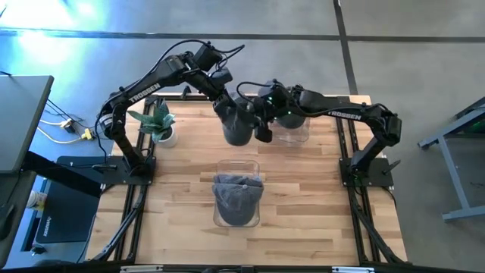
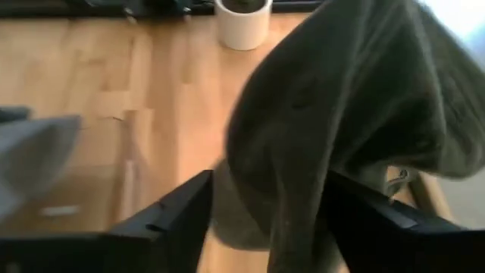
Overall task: Pick & Place hat
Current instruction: Put the black cap into the top transparent bin
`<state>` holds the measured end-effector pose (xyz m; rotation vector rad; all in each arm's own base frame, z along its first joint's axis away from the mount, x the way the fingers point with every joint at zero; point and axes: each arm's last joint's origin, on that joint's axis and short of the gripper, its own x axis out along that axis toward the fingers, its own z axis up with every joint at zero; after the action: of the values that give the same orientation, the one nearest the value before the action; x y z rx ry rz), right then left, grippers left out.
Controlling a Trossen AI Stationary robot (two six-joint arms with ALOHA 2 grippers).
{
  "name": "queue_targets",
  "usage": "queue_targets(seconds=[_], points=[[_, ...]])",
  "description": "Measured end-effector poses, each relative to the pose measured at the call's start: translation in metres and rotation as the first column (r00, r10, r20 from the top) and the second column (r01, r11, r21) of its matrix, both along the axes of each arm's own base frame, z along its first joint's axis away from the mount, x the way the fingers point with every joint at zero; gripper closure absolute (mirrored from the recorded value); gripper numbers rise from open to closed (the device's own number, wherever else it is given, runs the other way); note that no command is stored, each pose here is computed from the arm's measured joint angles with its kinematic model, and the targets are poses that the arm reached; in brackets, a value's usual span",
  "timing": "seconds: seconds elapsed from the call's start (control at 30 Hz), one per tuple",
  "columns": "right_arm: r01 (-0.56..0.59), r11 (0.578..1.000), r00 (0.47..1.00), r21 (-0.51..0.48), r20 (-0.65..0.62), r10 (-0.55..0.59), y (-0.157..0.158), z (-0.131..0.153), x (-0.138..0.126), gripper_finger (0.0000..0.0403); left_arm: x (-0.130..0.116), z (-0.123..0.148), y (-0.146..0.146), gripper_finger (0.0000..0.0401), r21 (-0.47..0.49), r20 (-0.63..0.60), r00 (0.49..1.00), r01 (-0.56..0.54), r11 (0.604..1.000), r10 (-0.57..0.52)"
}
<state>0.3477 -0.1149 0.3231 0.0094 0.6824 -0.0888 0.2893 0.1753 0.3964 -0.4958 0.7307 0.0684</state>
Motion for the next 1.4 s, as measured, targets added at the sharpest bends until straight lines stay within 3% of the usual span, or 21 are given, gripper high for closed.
queue_targets(seconds=[0.27, 0.43, 0.57, 0.7, 0.9, 0.97, 1.13, 1.27, 1.4], points=[[-0.026, 0.984, 0.997, 0.176, 0.071, 0.014, 0.003, -0.004, 0.002, 0.0384, 0.000, 0.000, -0.001, 0.0401, -0.024, 0.008, 1.000, 0.012, 1.000, -0.011], [-0.132, 0.959, 0.984, 0.250, 0.154, 0.095, 0.014, 0.022, -0.017, 0.0384, 0.003, 0.004, -0.004, 0.0399, -0.040, 0.131, 0.976, 0.181, 0.983, -0.175], [-0.230, 0.942, 0.950, 0.245, 0.267, 0.163, 0.024, 0.058, -0.046, 0.0394, 0.008, 0.015, -0.006, 0.0370, -0.049, 0.321, 0.891, 0.354, 0.934, -0.321], [-0.333, 0.911, 0.900, 0.242, 0.370, 0.231, 0.036, 0.087, -0.075, 0.0398, 0.015, 0.029, -0.008, 0.0308, 0.002, 0.480, 0.767, 0.483, 0.876, -0.425], [-0.445, 0.858, 0.837, 0.255, 0.460, 0.298, 0.050, 0.112, -0.103, 0.0399, 0.034, 0.047, -0.026, 0.0192, 0.188, 0.568, 0.639, 0.514, 0.837, -0.519], [-0.457, 0.849, 0.830, 0.264, 0.471, 0.300, 0.052, 0.115, -0.108, 0.0399, 0.039, 0.050, -0.033, 0.0158, 0.237, 0.568, 0.636, 0.481, 0.844, -0.522], [-0.521, 0.815, 0.791, 0.255, 0.502, 0.349, 0.062, 0.123, -0.117, 0.0400, 0.053, 0.045, -0.045, 0.0095, 0.311, 0.521, 0.717, 0.347, 0.885, -0.464], [-0.564, 0.791, 0.760, 0.238, 0.525, 0.384, 0.070, 0.128, -0.122, 0.0401, 0.075, 0.027, -0.049, 0.0071, 0.288, 0.499, 0.734, 0.360, 0.887, -0.460], [-0.577, 0.780, 0.750, 0.242, 0.535, 0.388, 0.075, 0.131, -0.126, 0.0401, 0.090, 0.020, -0.060, 0.0066, 0.259, 0.528, 0.685, 0.433, 0.863, -0.502]])
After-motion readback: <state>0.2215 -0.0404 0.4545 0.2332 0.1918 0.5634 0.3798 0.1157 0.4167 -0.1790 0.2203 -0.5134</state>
